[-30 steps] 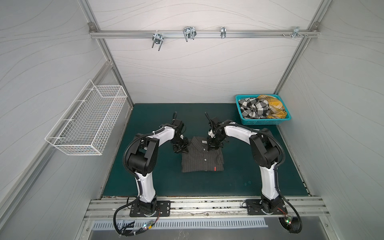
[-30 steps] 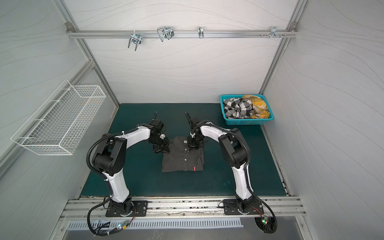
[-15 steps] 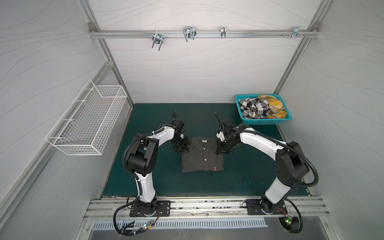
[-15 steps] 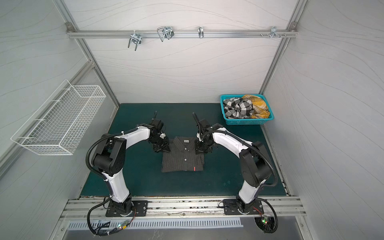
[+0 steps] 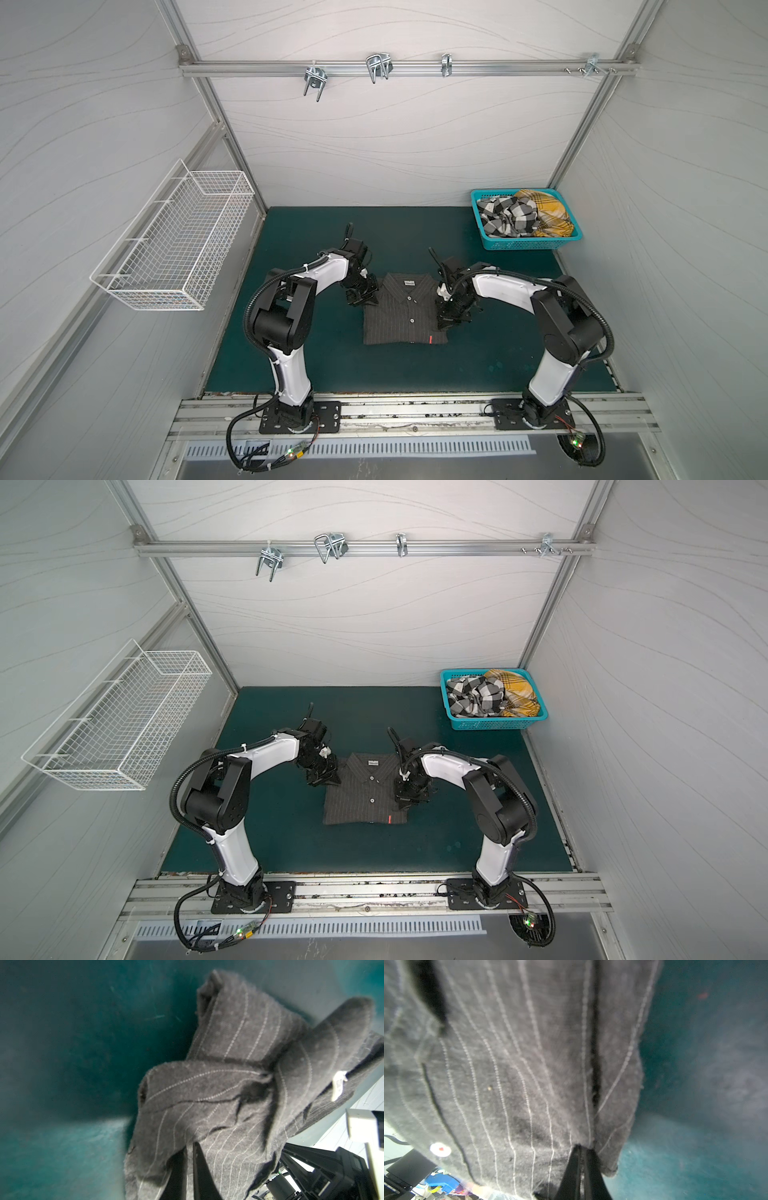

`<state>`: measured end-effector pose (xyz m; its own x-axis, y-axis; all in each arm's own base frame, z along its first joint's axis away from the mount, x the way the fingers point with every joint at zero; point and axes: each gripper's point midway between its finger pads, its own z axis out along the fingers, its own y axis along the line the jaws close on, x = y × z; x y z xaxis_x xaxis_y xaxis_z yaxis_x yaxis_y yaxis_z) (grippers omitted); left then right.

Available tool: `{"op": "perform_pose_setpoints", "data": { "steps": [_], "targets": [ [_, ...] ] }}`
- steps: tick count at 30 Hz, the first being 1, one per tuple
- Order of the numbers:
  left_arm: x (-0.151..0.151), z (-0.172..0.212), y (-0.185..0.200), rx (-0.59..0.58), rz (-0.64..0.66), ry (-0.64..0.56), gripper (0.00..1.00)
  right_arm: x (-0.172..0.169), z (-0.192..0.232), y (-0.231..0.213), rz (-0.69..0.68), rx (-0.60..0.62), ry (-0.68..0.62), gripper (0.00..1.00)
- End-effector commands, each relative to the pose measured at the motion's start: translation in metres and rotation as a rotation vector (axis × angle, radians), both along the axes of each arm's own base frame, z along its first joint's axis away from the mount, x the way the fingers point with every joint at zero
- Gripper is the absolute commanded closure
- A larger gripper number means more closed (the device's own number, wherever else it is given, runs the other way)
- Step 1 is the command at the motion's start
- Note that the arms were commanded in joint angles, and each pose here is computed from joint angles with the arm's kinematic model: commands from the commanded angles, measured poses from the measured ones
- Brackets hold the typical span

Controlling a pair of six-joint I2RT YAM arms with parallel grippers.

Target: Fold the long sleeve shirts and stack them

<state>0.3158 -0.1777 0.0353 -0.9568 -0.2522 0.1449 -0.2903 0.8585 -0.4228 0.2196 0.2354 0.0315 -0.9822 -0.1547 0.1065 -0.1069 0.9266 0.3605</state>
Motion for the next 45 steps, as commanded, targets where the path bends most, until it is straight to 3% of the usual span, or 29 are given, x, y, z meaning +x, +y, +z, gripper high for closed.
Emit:
{"op": "perform_pose_setpoints", "data": {
  "steps": [1,7,13,21,28,34,38,42,45],
  "targets": [
    [0.005,0.005,-0.002,-0.015,-0.002,-0.017,0.9,-0.001,0.028,-0.005,0.002,0.008,-0.044,0.86],
    [-0.001,0.035,0.002,-0.028,0.016,-0.064,0.85,-0.018,0.058,-0.003,0.045,0.021,-0.092,0.84],
    [-0.017,0.044,0.007,-0.032,0.03,-0.072,0.86,-0.036,0.046,0.002,0.06,0.02,-0.067,0.84],
    [-0.042,0.012,0.006,-0.056,0.031,0.006,0.87,-0.029,0.006,-0.003,0.045,-0.014,-0.007,0.86],
    [-0.041,-0.014,0.004,-0.052,0.025,0.054,0.86,-0.038,-0.004,-0.006,0.073,-0.036,0.027,0.87],
    [-0.029,0.031,0.006,-0.042,0.015,-0.032,0.83,-0.023,0.043,-0.018,0.035,-0.012,-0.048,0.84],
    [-0.029,0.084,0.03,0.065,0.016,-0.17,0.72,0.004,0.093,-0.041,-0.073,0.069,-0.144,0.77],
    [-0.039,0.105,0.067,0.2,0.077,-0.271,0.54,0.025,0.132,-0.07,-0.204,0.162,-0.214,0.73],
    [-0.049,0.101,0.073,0.088,0.172,-0.263,0.5,0.029,0.148,-0.083,-0.251,0.211,-0.241,0.72]
  ]
}}
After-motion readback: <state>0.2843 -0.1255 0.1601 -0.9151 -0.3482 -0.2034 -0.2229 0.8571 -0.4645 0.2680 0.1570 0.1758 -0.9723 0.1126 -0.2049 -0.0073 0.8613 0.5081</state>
